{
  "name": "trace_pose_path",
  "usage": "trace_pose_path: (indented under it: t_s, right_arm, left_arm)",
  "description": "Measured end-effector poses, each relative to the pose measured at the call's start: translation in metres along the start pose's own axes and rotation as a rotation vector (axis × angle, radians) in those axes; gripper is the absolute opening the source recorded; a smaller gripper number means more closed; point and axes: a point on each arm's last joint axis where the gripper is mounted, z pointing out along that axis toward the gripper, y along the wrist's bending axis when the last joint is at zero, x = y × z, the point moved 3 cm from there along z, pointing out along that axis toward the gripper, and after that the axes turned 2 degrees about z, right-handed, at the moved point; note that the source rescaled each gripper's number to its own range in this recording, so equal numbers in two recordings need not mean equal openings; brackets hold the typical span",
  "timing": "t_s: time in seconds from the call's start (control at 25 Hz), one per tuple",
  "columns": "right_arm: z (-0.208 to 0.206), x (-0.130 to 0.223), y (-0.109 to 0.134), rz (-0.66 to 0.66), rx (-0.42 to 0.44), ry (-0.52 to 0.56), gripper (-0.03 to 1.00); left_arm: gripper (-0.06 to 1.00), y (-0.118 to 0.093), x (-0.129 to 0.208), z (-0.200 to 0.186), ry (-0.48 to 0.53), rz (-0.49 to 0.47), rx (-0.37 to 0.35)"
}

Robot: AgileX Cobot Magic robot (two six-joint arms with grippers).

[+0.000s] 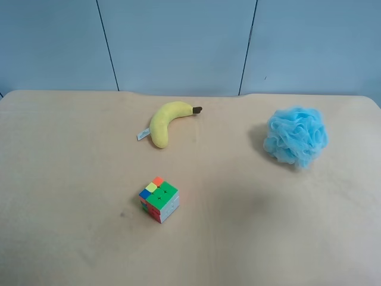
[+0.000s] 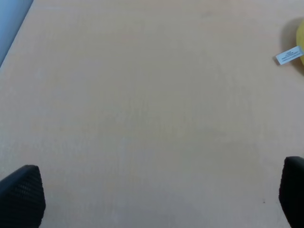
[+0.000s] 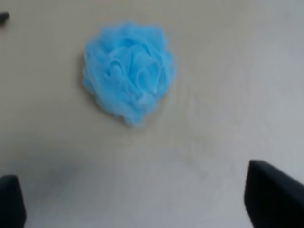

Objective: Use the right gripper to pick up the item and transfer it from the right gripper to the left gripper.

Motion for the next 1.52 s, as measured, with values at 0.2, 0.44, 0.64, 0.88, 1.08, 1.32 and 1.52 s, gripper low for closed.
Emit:
trace_pose_path:
  t_s: [0.2,0.44,0.64,0.88,1.08,1.32,1.52]
  right_arm:
    - [0.041,-0.018,0.000,0.002,0.005,0.078,0.88]
    - [0.077,-0.031,0.000,0.003,0.008,0.101,0.88]
    - [0.105,-0.039,-0.003,0.008,0.028,0.109,0.88]
    - [0.142,-0.043,-0.004,0.015,0.034,0.132,0.88]
    - [0.173,-0.042,-0.004,0.023,0.034,0.152,0.88]
    - [0.209,-0.040,-0.004,0.022,0.032,0.161,0.88]
    - [0.236,-0.030,-0.009,0.024,0.043,0.206,0.88]
  left_arm:
    - [1.00,0.000,0.000,0.000,0.000,0.000,0.000]
    - [1.00,0.000,0.000,0.000,0.000,0.000,0.000]
    - [1.00,0.000,0.000,0.000,0.000,0.000,0.000]
    - [1.00,0.000,0.000,0.000,0.000,0.000,0.000]
    - [1.00,0.000,0.000,0.000,0.000,0.000,0.000]
    - [1.00,0.000,0.000,0.000,0.000,0.000,0.000]
    - [1.00,0.000,0.000,0.000,0.000,0.000,0.000]
